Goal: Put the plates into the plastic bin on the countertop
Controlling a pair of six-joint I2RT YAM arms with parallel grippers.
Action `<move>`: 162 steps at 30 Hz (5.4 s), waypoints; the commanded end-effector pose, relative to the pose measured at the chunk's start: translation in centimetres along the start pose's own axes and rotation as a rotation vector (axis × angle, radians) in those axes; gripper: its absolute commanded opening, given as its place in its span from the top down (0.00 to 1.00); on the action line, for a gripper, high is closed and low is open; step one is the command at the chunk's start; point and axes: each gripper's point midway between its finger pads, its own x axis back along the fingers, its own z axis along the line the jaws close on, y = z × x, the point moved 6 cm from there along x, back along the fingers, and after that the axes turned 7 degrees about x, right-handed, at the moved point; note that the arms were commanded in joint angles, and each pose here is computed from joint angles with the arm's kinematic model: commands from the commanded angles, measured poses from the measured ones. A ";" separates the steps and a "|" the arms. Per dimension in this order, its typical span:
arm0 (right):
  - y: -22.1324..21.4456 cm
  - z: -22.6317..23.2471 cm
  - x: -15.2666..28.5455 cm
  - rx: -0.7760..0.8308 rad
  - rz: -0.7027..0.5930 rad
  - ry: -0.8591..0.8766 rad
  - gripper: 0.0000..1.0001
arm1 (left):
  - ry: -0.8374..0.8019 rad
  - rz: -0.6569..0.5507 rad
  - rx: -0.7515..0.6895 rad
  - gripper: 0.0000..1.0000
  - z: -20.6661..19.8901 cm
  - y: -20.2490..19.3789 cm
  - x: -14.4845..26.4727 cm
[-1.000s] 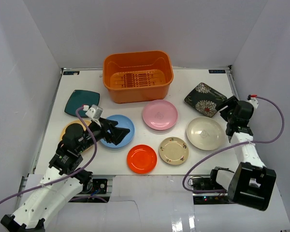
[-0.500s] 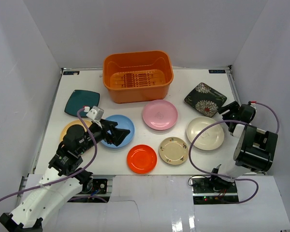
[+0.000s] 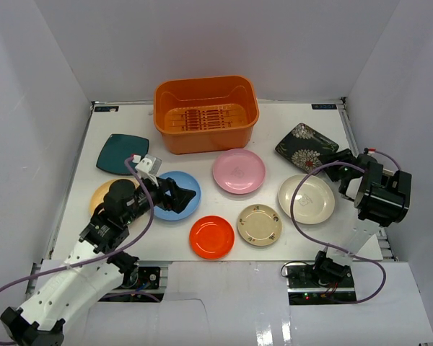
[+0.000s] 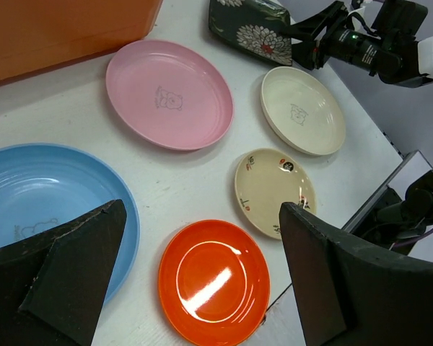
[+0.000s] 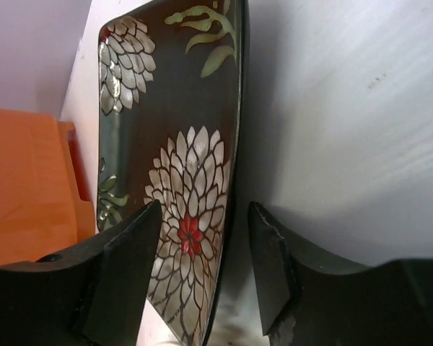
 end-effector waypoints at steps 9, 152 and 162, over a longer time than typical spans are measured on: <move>2.8 2.7 -2.1 -0.042 -0.086 0.074 0.92 | 0.042 0.007 0.032 0.02 0.8 1.1 -1.8; -13.5 29.3 15.1 0.628 0.305 0.912 0.36 | 0.918 -0.326 0.665 0.26 28.1 8.3 4.0; -15.6 28.8 15.6 0.645 0.359 0.968 0.41 | 0.763 -0.275 0.798 0.32 35.0 5.9 4.2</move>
